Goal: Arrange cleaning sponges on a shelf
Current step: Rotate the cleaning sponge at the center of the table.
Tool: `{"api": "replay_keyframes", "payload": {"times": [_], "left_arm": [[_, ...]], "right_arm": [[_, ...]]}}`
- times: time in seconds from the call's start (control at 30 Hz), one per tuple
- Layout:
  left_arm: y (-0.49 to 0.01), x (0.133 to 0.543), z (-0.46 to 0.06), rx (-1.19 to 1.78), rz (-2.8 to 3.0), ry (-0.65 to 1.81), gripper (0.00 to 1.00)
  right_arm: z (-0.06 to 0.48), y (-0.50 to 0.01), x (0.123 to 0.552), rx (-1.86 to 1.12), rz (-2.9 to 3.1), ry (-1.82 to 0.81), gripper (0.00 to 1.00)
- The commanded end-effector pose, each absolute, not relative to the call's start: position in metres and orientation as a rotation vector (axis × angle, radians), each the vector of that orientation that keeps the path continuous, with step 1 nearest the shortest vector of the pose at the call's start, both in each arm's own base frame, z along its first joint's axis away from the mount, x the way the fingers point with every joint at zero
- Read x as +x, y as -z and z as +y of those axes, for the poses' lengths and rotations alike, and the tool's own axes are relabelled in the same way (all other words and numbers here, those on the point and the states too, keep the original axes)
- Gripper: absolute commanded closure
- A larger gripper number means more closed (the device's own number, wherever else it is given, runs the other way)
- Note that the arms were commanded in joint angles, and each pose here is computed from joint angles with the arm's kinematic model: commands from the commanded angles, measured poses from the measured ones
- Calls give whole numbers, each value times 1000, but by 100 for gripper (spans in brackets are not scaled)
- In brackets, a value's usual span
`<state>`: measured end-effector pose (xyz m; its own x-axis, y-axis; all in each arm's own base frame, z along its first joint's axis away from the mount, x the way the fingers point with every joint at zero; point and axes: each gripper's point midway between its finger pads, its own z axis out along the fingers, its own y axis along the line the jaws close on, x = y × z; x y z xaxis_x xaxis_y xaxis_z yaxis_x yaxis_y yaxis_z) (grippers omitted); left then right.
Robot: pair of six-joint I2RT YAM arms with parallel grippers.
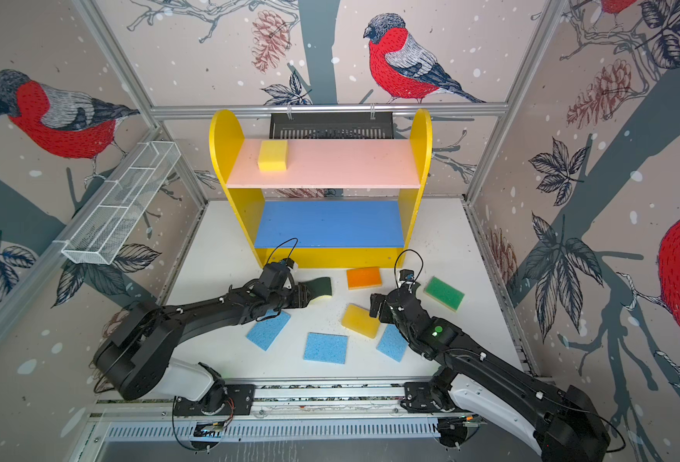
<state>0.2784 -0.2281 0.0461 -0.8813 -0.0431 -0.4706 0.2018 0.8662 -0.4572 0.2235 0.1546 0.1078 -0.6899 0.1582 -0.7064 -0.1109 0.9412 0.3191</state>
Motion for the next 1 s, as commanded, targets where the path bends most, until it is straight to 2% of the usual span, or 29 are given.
{"api": "replay_keyframes", "payload": {"times": [0.0, 0.4, 0.53, 0.73, 0.97], "left_arm": [[-49, 274, -241, 175, 2553, 735, 37], [-52, 253, -280, 349, 2567, 809, 38], [-62, 251, -284, 436, 2545, 754, 37], [-60, 268, -254, 454, 2515, 480, 26], [-59, 286, -255, 583, 2455, 387, 18]], "right_arm": [[158, -109, 224, 59, 2282, -471, 0], [149, -109, 222, 68, 2263, -454, 0], [145, -111, 221, 77, 2252, -441, 0], [142, -113, 222, 90, 2236, -447, 0], [140, -114, 224, 86, 2236, -435, 1]]}}
